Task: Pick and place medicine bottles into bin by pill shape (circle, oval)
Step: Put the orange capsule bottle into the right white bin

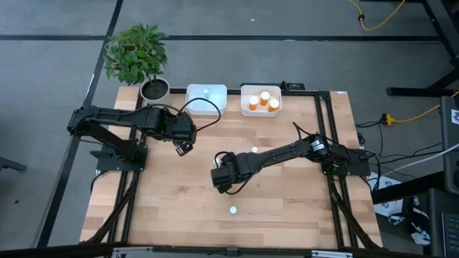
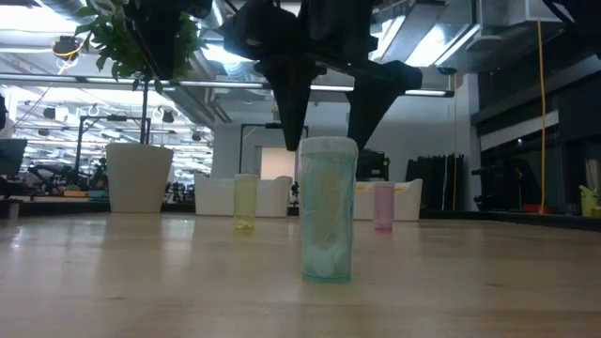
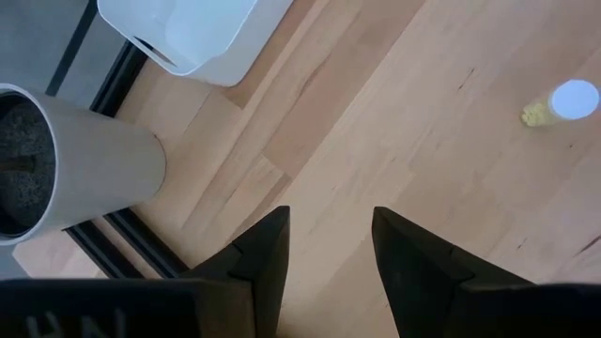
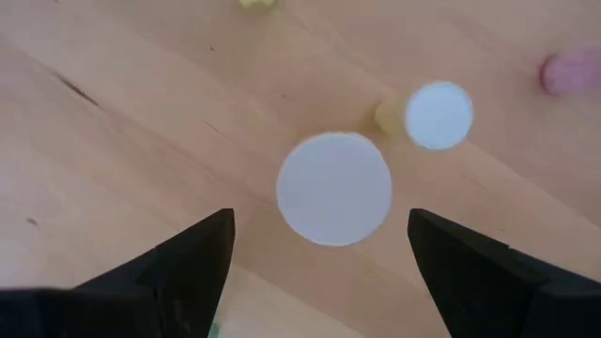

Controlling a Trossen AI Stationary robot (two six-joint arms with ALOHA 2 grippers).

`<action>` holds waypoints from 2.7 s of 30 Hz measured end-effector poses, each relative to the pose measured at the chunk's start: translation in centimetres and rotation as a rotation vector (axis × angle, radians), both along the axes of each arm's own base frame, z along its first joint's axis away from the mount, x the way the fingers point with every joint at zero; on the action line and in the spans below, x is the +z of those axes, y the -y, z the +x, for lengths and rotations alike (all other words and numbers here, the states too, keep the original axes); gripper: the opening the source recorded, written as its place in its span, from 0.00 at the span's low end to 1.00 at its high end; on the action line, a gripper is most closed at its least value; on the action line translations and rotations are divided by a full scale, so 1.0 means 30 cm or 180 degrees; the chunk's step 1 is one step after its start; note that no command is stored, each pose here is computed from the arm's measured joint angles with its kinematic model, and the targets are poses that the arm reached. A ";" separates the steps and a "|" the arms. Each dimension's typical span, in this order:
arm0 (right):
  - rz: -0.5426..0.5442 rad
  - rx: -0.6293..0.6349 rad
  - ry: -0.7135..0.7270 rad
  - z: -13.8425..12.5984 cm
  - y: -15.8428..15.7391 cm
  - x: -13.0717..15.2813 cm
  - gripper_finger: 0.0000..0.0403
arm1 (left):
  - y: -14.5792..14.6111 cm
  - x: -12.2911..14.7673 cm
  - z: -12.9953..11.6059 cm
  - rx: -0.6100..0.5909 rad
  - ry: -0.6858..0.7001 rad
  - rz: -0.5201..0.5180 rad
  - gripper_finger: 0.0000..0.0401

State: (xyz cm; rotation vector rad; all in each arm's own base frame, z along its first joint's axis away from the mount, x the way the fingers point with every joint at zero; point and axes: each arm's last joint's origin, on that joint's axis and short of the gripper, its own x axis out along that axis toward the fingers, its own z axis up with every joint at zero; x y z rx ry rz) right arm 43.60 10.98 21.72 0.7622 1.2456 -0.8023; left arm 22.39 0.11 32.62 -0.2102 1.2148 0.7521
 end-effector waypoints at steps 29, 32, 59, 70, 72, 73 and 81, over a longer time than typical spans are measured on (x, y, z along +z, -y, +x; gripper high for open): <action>0.0032 -0.0034 -0.0159 0.030 0.011 -0.091 0.71 | 0.000 0.000 0.001 -0.0001 0.0010 -0.0002 0.37; 0.0039 -0.0033 -0.0161 0.030 0.011 -0.091 0.65 | 0.000 0.000 0.001 -0.0001 0.0009 -0.0001 0.37; -0.0832 0.0349 0.0232 -0.094 0.278 0.416 0.52 | 0.003 -0.001 0.002 -0.0009 0.0015 -0.0089 0.37; -0.1105 0.0283 -0.0092 -0.172 0.712 0.462 0.52 | 0.002 -0.001 0.003 -0.0005 0.0023 -0.0102 0.37; -0.1106 0.0206 -0.0183 -0.199 0.795 0.460 0.52 | 0.002 -0.001 0.003 -0.0005 0.0023 -0.0101 0.37; -0.1118 0.0173 -0.0206 -0.211 0.834 0.461 0.52 | 0.002 -0.001 0.003 -0.0005 0.0023 -0.0102 0.37; -0.1012 0.0183 -0.0088 -0.285 1.080 0.428 0.53 | 0.002 -0.001 0.003 -0.0001 0.0026 -0.0101 0.37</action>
